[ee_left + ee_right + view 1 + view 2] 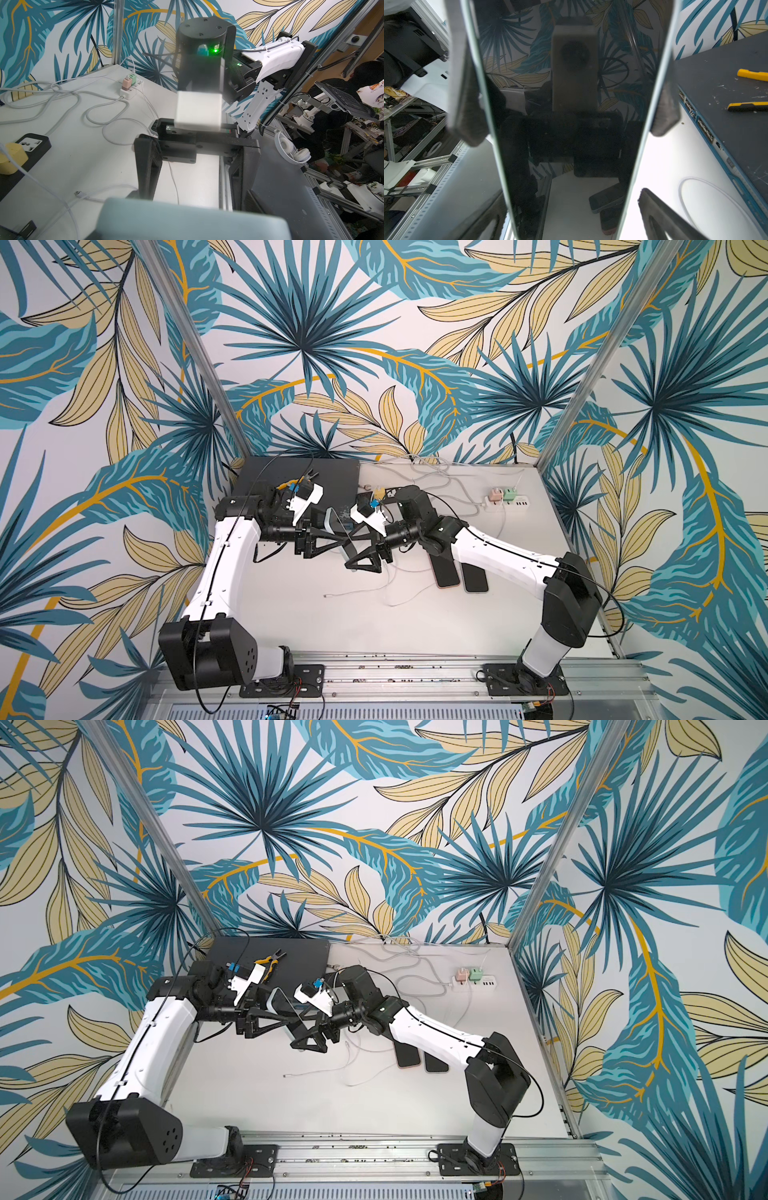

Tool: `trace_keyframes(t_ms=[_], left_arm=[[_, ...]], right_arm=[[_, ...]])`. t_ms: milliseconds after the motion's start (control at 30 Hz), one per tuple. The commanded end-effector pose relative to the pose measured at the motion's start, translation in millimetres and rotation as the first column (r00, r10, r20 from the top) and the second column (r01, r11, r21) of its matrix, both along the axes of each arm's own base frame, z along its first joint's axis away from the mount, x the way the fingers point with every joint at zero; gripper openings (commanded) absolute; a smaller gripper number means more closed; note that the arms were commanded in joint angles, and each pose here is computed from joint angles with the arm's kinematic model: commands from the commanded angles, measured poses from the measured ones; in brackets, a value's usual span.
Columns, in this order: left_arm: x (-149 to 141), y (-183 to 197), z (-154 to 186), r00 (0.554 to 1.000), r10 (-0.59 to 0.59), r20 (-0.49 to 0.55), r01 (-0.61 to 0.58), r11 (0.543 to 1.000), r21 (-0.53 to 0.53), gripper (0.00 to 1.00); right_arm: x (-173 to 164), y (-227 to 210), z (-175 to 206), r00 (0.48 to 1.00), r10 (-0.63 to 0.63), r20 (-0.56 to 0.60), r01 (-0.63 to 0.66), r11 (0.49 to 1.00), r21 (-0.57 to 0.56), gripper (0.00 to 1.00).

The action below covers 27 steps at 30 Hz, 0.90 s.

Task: Unplug the charging cable from the phone
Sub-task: Place the phone at the center of the board.

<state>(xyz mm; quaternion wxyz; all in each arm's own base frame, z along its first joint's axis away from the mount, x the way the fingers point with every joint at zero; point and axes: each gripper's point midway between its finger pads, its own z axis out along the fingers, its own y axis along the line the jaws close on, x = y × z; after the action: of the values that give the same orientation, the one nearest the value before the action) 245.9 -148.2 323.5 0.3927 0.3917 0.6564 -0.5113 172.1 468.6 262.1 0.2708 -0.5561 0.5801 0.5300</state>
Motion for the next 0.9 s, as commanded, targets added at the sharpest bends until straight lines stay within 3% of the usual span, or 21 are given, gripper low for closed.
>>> trace_keyframes(t_ms=[0,267,567,667,800,867], left_arm=[[-3.0,-1.0,19.5,0.999,-0.009,0.048,0.011,0.998,-0.054,0.48],[-3.0,-0.9,19.3,0.999,-0.009,0.046,0.011,0.999,-0.053,0.48],[-2.7,-0.8,18.9,0.999,-0.008,0.048,0.011,0.999,-0.051,0.52],[-2.6,-0.7,18.6,0.999,-0.008,0.049,0.01,0.999,-0.049,0.61],[-2.9,-0.6,18.1,0.999,-0.008,0.053,0.01,0.999,-0.043,0.82],[-3.7,-0.7,17.4,0.998,-0.008,0.056,0.01,0.999,-0.04,0.97]], right_arm=[[-1.3,4.3,-4.3,1.0,0.001,-0.014,-0.001,1.0,-0.021,1.0],[-0.6,4.8,-7.0,1.0,-0.002,-0.016,0.002,1.0,-0.023,0.97],[-3.7,3.2,-7.5,1.0,0.015,-0.023,-0.016,1.0,-0.023,0.72],[-5.3,2.7,-7.1,1.0,0.022,-0.021,-0.022,1.0,-0.022,0.61],[-6.7,1.2,-6.2,0.999,0.029,-0.02,-0.029,0.999,-0.021,0.51],[-7.0,0.4,-7.1,0.999,0.027,-0.021,-0.028,0.999,-0.026,0.49]])
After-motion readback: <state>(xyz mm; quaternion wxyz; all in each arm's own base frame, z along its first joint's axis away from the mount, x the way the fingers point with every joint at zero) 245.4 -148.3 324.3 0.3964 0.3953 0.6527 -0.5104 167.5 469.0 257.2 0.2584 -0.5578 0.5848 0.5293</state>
